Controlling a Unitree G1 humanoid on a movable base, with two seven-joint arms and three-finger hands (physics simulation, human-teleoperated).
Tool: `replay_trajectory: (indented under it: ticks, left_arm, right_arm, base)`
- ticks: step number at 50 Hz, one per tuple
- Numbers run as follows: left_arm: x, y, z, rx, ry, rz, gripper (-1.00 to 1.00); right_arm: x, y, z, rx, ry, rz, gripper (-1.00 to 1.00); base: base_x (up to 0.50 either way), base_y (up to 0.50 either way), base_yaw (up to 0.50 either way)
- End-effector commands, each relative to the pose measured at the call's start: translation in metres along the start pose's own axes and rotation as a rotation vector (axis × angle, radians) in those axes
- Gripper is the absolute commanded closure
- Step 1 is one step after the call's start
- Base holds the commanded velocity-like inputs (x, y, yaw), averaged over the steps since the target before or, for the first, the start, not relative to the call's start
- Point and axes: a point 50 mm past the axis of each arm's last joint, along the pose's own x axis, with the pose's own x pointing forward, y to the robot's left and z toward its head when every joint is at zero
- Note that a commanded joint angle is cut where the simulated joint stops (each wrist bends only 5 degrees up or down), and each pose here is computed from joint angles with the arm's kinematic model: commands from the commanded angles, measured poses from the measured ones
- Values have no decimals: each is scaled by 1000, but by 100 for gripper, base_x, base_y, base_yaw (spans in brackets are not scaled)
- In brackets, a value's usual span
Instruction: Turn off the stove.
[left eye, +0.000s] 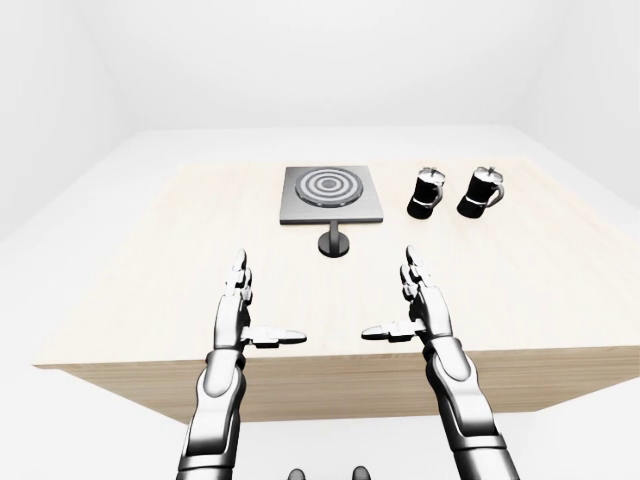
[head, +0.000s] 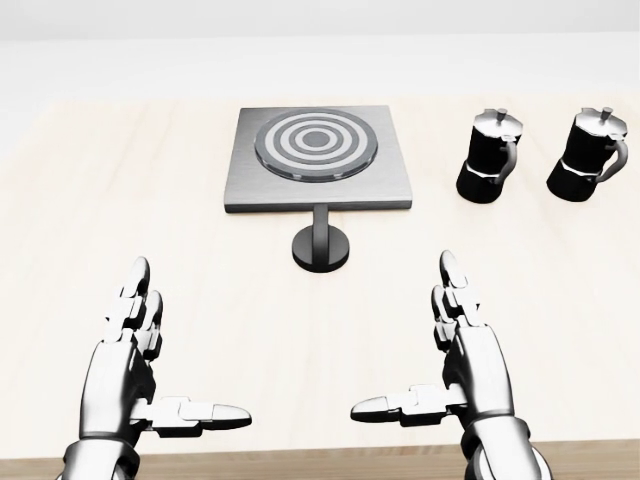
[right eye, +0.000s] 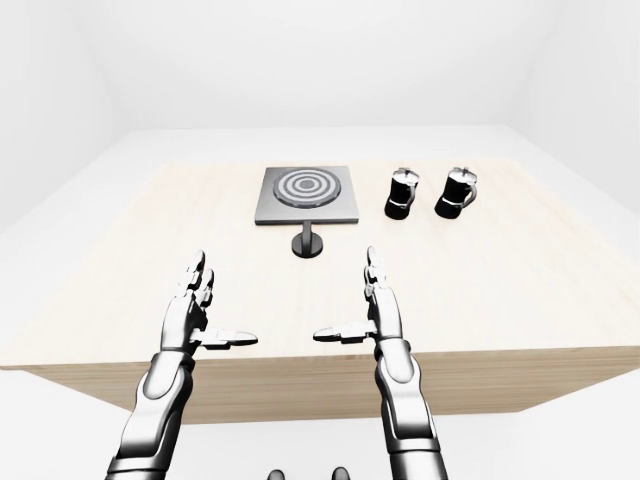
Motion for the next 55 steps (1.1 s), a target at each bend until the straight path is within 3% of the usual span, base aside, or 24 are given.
replay_trajectory:
  ticks: [1,55]
  left_arm:
    - [0,0,1,-1,0,0,-100]
    - [1,0,0,-3,-1,2,-100]
  right_arm:
    - [0,1,0,1,2,5,-100]
    - [2,1,-3,-10,14,12,-100]
  base:
    - [0,0,0]
    - [14,0,0]
